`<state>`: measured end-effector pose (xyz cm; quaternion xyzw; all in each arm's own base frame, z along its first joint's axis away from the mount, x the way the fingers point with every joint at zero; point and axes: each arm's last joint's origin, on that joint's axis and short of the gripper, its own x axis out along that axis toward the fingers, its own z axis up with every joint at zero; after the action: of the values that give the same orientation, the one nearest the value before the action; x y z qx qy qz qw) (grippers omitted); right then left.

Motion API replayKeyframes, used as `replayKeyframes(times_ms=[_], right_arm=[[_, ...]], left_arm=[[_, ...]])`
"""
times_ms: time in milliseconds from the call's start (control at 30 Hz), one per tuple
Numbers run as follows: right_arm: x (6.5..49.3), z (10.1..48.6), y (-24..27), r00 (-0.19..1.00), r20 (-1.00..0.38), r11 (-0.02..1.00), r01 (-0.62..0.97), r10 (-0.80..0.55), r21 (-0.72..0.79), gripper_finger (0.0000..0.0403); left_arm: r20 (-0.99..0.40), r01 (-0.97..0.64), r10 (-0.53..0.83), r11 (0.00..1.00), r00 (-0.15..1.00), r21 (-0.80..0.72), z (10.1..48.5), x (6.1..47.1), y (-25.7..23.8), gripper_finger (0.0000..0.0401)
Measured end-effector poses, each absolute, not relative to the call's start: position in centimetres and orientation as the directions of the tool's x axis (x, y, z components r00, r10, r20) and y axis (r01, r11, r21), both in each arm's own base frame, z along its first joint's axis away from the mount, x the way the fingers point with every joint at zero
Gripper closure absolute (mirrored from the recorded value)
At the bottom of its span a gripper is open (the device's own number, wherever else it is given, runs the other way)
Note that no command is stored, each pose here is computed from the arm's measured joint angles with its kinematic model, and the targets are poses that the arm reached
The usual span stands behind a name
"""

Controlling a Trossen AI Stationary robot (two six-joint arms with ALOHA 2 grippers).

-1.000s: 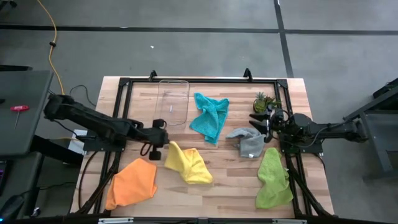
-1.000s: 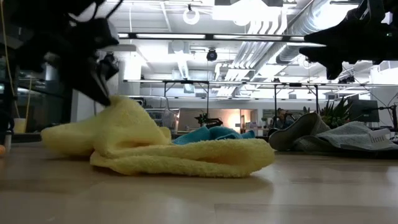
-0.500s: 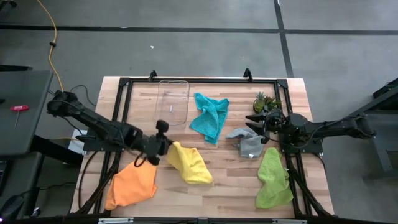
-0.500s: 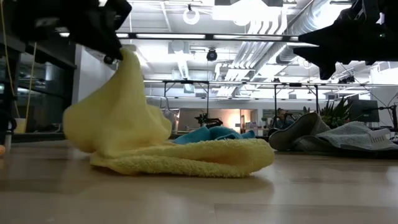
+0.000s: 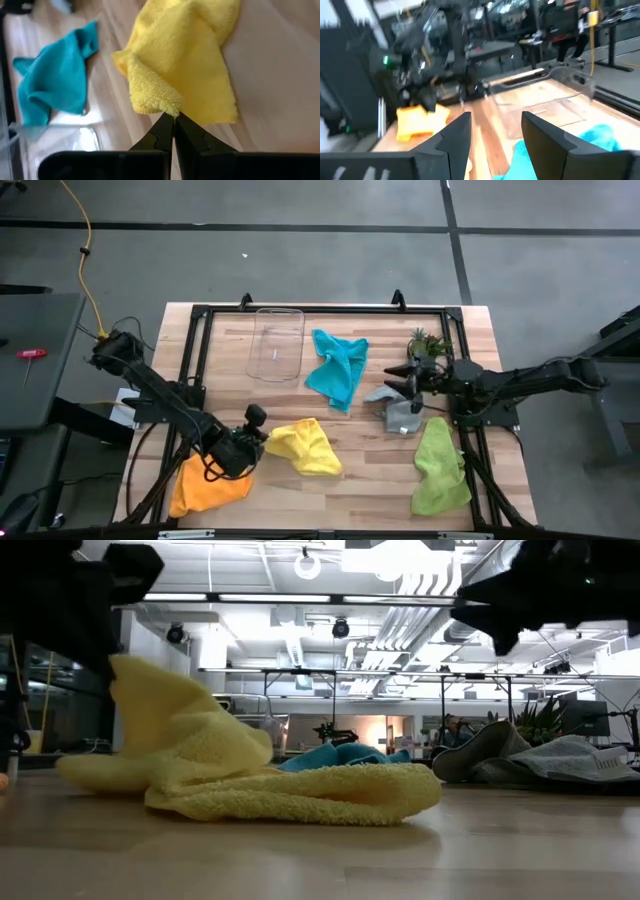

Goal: Fold microfiber towels
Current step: Fold the yellow microfiber cloth

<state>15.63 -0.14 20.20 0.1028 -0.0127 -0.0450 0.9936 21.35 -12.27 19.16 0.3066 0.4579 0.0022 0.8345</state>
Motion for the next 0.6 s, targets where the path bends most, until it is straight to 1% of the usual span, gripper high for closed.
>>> replayKeyframes(times_ms=[200, 300, 433, 600], right_arm=[[19.8, 20.9, 1.3, 0.994, -0.109, 0.993, 0.037, -0.024, 0.112, 0.0236], [22.5, 20.6, 2.0, 0.984, -0.179, 0.998, 0.016, -0.004, 0.068, 0.0236], [26.1, 19.2, 2.6, 0.959, -0.283, 1.000, 0.003, 0.003, 0.021, 0.0236], [30.6, 16.5, 3.0, 0.919, -0.393, 1.000, -0.005, -0.003, -0.021, 0.0236]], left_arm=[[-0.731, 0.162, 0.311, 0.853, 0.608, 0.497, 22.0, 19.7, -12.4, 0.0401], [-0.735, 0.097, 0.310, 0.886, 0.603, 0.454, 23.6, 19.0, -12.3, 0.0401], [-0.756, 0.049, 0.288, 0.920, 0.588, 0.388, 24.0, 18.5, -12.1, 0.0401], [-0.808, 0.010, 0.282, 0.942, 0.517, 0.336, 23.5, 18.2, -11.9, 0.0401]])
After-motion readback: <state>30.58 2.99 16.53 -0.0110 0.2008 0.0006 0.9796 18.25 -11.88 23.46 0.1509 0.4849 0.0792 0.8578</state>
